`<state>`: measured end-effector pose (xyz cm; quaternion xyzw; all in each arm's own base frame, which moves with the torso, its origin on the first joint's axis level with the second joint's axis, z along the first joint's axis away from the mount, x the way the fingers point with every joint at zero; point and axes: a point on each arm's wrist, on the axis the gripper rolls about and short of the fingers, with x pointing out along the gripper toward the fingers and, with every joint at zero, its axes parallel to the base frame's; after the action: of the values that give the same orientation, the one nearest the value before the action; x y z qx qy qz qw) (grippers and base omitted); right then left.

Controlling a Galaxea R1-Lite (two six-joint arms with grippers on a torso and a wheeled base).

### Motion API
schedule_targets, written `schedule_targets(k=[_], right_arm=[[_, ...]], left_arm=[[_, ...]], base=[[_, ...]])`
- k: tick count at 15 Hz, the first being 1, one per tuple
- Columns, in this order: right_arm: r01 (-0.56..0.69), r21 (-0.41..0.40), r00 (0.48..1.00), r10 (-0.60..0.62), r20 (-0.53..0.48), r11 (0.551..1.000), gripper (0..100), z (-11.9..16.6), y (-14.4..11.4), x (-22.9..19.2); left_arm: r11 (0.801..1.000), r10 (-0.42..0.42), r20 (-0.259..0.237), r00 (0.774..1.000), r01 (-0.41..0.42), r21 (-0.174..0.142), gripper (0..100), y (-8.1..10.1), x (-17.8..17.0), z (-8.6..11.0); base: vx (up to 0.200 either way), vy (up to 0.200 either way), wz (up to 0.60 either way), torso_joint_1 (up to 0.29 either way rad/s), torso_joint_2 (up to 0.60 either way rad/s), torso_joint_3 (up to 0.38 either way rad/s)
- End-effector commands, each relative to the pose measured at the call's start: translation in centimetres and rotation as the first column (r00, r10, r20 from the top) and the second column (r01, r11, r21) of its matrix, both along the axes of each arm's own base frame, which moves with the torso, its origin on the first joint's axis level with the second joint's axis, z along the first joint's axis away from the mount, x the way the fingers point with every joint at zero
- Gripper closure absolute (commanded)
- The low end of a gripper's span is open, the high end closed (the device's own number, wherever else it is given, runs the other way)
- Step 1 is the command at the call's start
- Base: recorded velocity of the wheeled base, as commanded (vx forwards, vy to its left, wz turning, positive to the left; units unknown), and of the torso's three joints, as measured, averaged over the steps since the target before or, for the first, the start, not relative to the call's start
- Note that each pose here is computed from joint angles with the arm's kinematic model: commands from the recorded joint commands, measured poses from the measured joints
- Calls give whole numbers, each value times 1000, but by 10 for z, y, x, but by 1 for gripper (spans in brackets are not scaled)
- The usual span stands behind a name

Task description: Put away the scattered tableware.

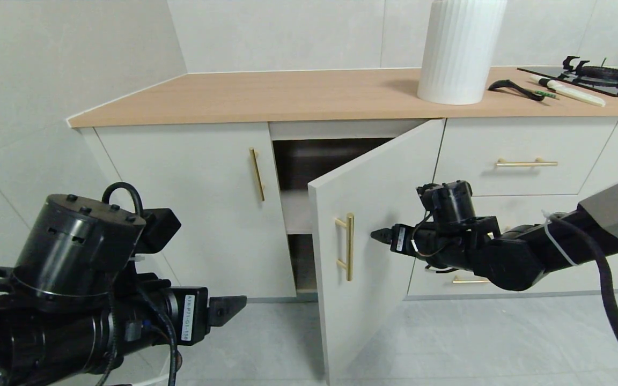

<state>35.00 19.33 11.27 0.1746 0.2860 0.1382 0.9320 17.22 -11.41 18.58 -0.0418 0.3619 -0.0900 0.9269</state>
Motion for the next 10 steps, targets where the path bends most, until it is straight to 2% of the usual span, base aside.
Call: schedule_targets(k=[1,3,4,6,10], right_arm=[[6,3,1000,-6,6,1000,0,-6,2,4],[13,14,1000,-13,6,1000,0,-6,3,5],[30,53,999,-31,8,998,0,-3,5,9],[35,59,999,-36,7,998,0,-4,5,9],[114,131,993,-118,28,985,0,-4,12,24]], left_arm=[[1000,2,6,1000,-2,-2,0,1,0,1],[1000,2,3,1000,-2,0,0,0,0,0],[1000,2,-1,1000,-2,3,0,0,0,0],[1000,5,3,1000,-5,0,0,-1,1,1],[1000,6,6,1000,-6,-1,0,0,1,1]], base=[[0,0,0,0,0,0],[200,0,0,2,0,2],[200,0,0,-7,-2,2],[0,0,0,0,0,0],[0,0,0,0,0,0]])
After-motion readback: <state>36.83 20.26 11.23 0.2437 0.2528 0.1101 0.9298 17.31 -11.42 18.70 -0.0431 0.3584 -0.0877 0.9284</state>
